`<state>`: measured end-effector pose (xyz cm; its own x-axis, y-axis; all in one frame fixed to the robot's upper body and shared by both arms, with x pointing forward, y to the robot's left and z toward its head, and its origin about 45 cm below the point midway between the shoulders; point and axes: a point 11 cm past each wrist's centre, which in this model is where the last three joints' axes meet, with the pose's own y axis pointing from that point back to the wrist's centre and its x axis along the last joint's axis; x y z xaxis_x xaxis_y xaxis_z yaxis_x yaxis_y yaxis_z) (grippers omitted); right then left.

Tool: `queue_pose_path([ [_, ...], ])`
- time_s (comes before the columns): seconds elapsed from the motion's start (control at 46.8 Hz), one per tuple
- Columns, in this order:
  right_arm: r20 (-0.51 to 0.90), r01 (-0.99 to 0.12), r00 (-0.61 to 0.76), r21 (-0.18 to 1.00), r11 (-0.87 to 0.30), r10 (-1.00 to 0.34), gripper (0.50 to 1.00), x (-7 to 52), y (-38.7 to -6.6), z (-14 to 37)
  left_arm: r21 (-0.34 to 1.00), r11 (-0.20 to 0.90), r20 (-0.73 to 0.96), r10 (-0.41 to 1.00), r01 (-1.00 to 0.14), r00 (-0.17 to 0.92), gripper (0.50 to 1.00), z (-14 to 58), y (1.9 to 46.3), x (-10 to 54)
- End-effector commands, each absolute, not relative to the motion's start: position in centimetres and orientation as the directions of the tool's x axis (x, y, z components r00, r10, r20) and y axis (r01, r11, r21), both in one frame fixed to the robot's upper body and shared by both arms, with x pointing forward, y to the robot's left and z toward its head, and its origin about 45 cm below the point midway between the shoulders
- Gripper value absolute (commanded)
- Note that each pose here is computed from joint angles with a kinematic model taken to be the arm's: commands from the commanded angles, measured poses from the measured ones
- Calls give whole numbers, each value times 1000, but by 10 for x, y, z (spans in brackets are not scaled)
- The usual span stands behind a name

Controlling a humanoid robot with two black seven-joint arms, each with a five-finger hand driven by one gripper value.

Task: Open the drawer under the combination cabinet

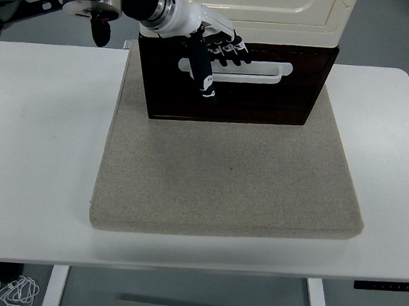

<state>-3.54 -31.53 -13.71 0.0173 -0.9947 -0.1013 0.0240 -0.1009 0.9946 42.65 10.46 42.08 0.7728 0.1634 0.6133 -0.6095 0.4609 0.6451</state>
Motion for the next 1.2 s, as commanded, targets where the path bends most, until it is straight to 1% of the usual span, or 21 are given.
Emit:
queue_pose_path([
  [0.0, -101, 24, 17, 995, -101, -995, 926, -36, -315, -137, 642, 461, 616, 166, -613, 770, 1000, 423, 103, 428],
  [0.342, -101, 24, 17, 995, -101, -995, 926, -36, -315, -137, 645, 460, 616, 161, -611, 771, 1000, 420, 95, 431],
  [1.175, -101, 24, 17, 995, -101, -995, 926, -36, -315, -137, 646, 459, 611, 167, -610, 773, 1000, 416, 93, 432],
])
